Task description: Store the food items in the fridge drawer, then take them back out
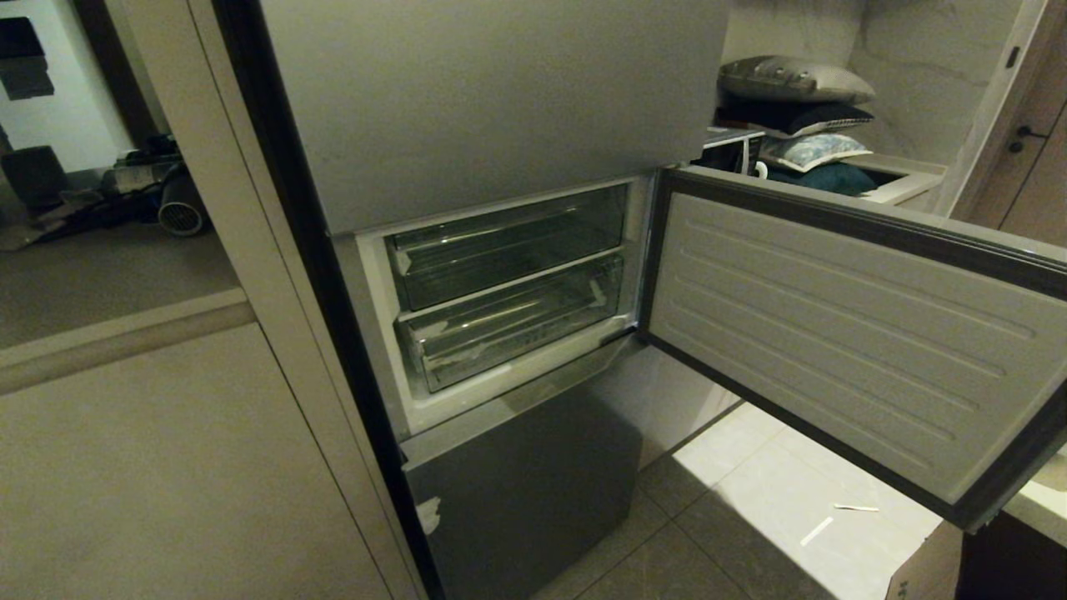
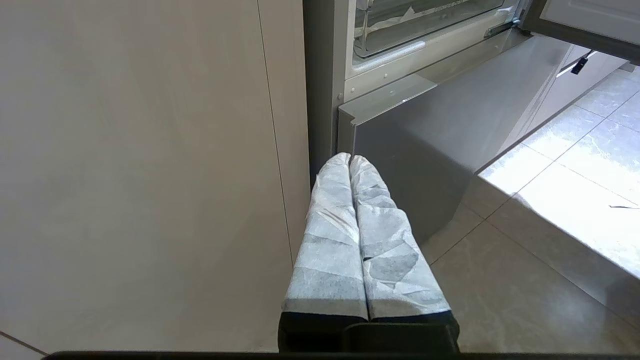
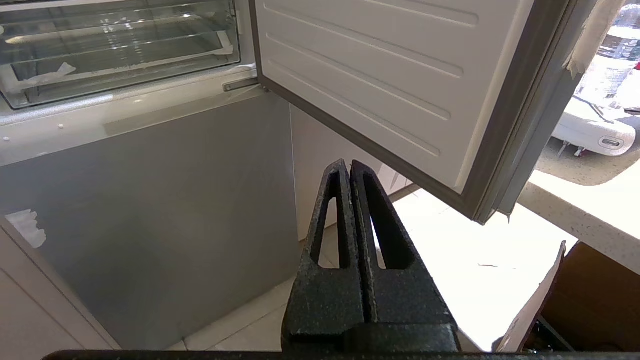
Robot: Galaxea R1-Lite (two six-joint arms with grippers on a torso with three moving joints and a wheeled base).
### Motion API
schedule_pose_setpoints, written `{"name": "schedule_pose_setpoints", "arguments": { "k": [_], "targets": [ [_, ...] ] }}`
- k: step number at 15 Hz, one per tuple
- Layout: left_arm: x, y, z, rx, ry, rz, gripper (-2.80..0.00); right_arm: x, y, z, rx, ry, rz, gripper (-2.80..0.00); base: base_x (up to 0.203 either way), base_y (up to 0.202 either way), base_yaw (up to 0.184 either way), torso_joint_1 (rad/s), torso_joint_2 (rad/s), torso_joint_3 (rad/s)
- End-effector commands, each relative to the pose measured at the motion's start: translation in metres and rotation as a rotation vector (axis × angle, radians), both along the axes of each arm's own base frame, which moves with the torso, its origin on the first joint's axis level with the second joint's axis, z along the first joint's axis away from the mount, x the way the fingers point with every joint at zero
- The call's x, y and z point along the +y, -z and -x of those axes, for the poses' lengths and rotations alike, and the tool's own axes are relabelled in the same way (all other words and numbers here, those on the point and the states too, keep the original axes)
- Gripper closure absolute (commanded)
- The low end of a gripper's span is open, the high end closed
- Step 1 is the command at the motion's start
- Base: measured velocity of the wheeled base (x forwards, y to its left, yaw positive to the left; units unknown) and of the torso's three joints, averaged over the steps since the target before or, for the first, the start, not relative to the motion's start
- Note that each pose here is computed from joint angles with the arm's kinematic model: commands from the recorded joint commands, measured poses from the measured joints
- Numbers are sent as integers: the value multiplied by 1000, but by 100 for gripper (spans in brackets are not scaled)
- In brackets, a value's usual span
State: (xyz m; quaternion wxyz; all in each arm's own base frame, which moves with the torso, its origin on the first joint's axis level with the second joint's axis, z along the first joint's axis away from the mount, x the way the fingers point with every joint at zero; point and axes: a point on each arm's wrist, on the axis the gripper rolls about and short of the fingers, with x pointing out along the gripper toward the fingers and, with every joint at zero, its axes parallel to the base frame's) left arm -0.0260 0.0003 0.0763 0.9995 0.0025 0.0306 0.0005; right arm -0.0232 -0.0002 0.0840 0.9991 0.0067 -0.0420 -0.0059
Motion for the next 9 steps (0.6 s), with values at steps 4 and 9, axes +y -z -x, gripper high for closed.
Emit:
{"name": "schedule_pose_setpoints", "arguments": {
  "k": [4,9],
  "targets": [
    [0,0,0,2,0,0,0,0,8,-2,29,0,1,0,0,0,0,0,0,0],
    [0,0,0,2,0,0,0,0,8,-2,29,0,-4,0,0,0,0,0,0,0]
  ]
}}
